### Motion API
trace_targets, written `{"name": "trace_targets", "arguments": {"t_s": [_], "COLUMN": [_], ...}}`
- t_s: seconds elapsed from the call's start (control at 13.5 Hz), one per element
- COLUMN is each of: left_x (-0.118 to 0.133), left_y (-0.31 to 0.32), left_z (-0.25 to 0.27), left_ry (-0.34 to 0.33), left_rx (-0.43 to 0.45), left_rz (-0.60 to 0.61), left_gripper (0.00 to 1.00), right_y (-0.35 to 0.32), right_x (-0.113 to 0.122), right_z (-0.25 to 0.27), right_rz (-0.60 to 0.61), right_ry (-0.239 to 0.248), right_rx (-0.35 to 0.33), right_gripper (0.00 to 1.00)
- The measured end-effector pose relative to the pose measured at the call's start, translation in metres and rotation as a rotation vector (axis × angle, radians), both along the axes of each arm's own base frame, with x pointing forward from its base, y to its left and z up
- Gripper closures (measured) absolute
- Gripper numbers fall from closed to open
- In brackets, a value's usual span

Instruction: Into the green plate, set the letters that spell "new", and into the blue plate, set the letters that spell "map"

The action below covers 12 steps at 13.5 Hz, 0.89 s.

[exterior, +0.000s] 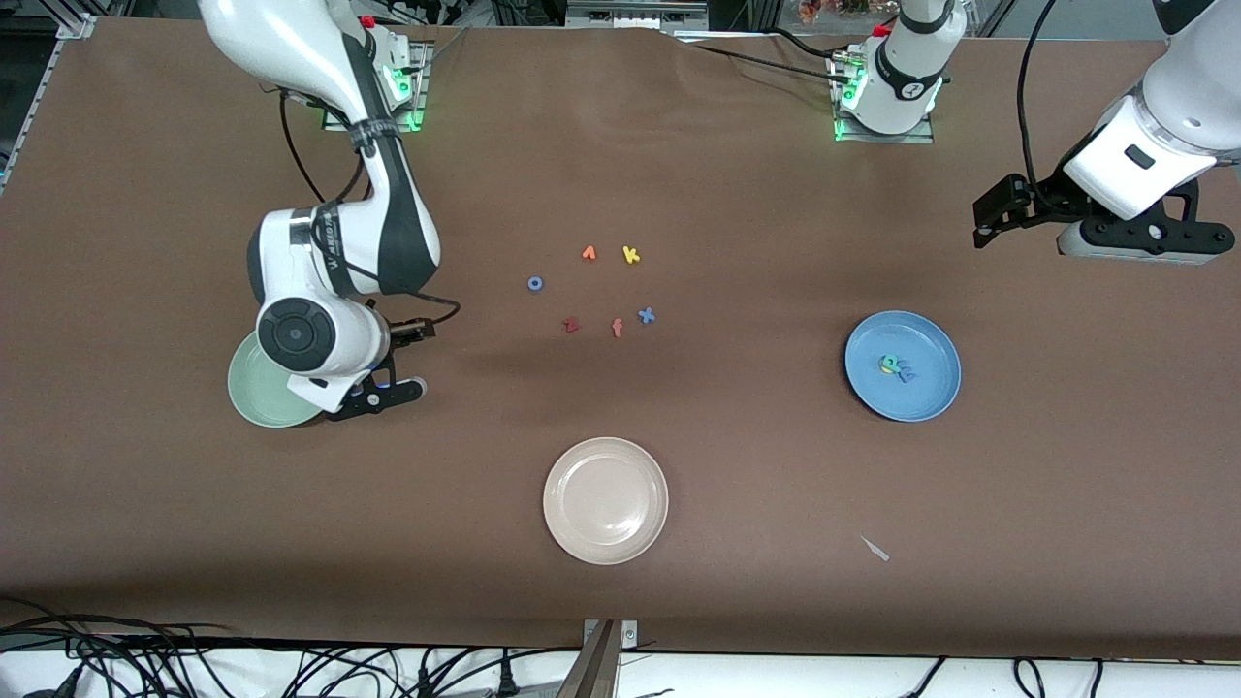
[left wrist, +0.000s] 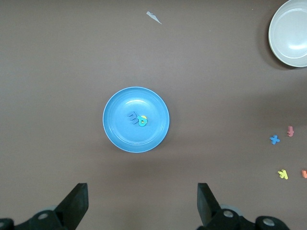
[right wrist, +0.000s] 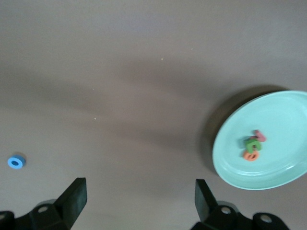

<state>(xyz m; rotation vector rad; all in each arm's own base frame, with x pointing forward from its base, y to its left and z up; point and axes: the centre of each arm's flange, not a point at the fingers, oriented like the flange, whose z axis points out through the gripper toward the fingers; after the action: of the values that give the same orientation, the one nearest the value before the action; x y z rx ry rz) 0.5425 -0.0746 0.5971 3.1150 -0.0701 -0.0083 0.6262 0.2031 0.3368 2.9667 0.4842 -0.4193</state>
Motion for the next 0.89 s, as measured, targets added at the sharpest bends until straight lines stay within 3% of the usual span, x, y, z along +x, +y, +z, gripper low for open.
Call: {"name": "trace_targets", "arguments": {"t_s": [0.37, 0.89], "left_x": [0.000, 0.000], "left_y": [0.000, 0.000], "left_z": [0.000, 0.001], "left_ry": [0.000, -0.001], "left_rx": [0.000, 0.000], "left_rz": [0.000, 0.000], "left_gripper": [0.00, 0.00], "right_y": [-0.062, -0.141], "right_x": [-0.004, -0.065], "right_z": [0.087, 0.239], "right_rz": [-0.038, -0.077], "right_ry": [-0.088, -0.184], "right_rx": [0.064, 0.069], "right_gripper": [0.00, 0.00]}}
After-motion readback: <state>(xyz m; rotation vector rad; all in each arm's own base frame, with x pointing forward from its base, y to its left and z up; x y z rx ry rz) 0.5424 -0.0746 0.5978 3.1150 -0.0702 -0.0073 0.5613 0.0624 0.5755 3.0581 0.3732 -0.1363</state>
